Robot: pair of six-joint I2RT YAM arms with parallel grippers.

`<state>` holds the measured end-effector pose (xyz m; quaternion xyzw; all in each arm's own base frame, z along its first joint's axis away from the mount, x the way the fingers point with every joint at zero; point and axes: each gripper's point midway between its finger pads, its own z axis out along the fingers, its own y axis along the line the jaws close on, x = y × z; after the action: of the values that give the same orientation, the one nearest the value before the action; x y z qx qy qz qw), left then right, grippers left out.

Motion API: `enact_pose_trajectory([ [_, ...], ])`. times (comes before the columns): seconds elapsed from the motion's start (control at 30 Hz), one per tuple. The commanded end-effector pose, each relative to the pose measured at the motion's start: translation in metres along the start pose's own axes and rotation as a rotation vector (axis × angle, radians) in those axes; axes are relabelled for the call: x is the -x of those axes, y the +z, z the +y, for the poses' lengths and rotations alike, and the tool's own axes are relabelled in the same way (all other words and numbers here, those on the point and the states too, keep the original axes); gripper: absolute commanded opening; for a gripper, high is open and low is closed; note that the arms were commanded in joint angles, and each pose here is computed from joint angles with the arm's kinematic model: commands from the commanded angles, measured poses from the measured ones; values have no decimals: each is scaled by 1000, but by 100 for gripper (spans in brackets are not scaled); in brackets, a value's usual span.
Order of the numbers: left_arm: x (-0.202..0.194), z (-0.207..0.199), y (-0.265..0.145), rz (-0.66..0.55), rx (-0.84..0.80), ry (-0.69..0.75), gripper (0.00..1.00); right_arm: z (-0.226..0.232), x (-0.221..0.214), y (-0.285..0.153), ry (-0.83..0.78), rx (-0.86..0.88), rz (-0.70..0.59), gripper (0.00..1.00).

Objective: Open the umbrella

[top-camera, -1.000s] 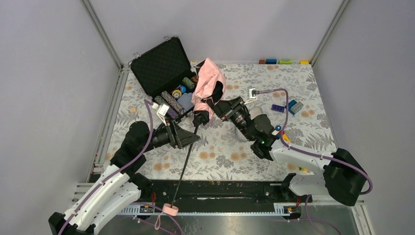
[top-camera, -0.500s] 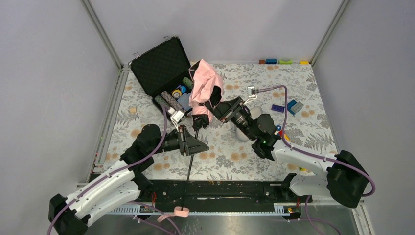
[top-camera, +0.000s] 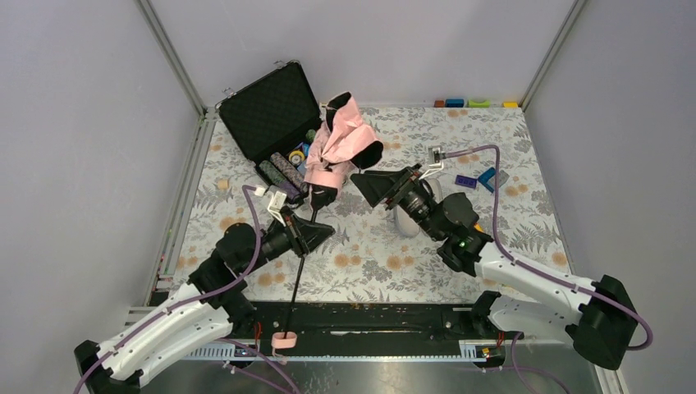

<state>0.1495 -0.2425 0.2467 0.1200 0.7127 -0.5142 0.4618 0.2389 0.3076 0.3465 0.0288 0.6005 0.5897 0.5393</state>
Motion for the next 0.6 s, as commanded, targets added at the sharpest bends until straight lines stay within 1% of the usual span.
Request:
enact_pose_trajectory([
  [0.0, 46, 20, 2, -200, 151, 142, 0, -24, -6, -10, -93, -129, 32, 93],
  [0.17, 53, 44, 3, -235, 308, 198, 0, -5, -25, -6, -146, -127, 80, 94],
  [0.23, 56, 54, 0, -247, 387, 216, 0, 1, -30, -3, -182, -158, 86, 94],
  [0.33, 58, 59, 0, -253, 432, 241, 0, -3, -34, 5, -266, -259, 110, 94],
  [0.4, 56, 60, 1, -247, 448, 253, 0, -3, -38, 13, -272, -278, 128, 94],
  [0.5, 52, 62, 4, -237, 468, 261, 0, 1, -43, 26, -251, -282, 140, 99],
  [0.57, 50, 62, 5, -235, 477, 268, 0, -5, -50, 37, -275, -324, 175, 100],
])
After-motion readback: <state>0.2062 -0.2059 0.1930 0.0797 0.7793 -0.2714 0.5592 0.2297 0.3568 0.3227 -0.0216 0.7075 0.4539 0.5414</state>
